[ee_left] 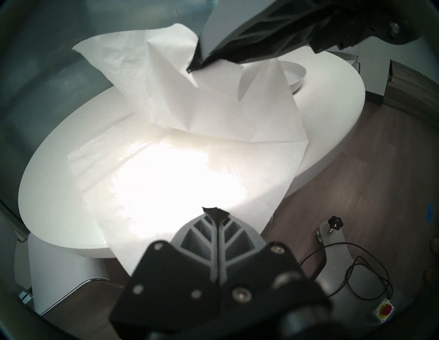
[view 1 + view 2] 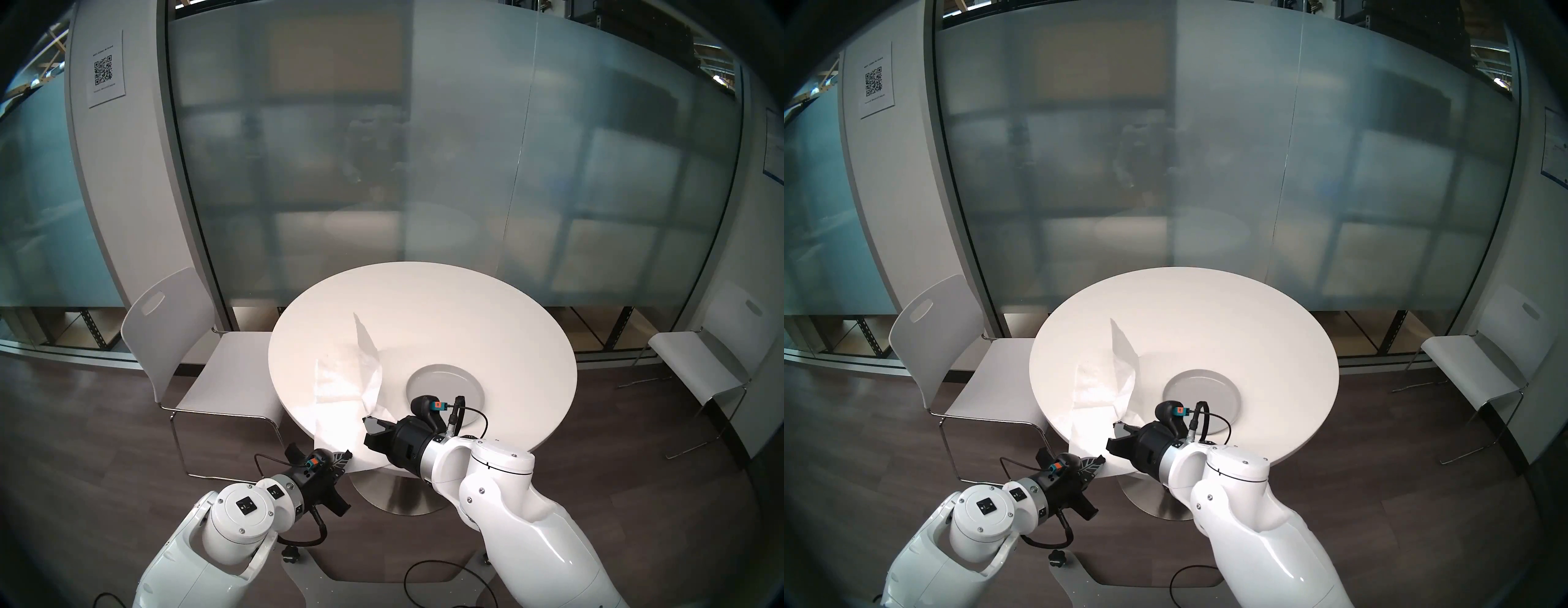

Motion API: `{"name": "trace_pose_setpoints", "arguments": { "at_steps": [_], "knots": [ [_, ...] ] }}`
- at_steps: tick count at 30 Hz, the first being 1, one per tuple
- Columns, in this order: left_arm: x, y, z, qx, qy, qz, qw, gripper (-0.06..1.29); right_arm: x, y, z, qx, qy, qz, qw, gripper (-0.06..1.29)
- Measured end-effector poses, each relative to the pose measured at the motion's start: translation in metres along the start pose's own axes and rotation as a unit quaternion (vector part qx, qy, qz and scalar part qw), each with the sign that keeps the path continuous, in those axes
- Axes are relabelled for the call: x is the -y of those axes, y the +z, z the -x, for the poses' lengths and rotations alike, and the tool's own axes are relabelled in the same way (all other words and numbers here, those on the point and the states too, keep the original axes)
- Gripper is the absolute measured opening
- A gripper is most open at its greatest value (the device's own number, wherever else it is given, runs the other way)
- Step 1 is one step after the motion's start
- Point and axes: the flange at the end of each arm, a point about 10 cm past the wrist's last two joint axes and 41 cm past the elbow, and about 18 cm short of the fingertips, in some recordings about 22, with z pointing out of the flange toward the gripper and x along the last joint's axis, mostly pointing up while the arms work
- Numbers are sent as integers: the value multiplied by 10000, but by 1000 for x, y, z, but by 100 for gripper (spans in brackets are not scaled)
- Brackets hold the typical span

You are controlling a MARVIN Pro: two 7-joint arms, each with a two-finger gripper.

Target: Fold the napkin in half twice and place it beside the plate

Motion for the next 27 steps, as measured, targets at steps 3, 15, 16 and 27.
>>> {"name": "trace_pose_setpoints", "arguments": {
  "at_steps": [3,15,16,27],
  "knots": [
    [0,0,0,-8,1,0,10000,-2,1,0,0,4,25,-38,10000,53],
    [1,-1,-1,-19,-8,-27,10000,-2,9,-4,-3,-66,67,-183,9998,122],
    [1,-1,-1,-20,-9,-29,10000,-2,10,-6,-4,-81,73,-194,9998,122],
    [0,-1,-1,-31,-26,-36,10000,-2,0,-41,-27,-514,102,25,9986,122]
  ]
}}
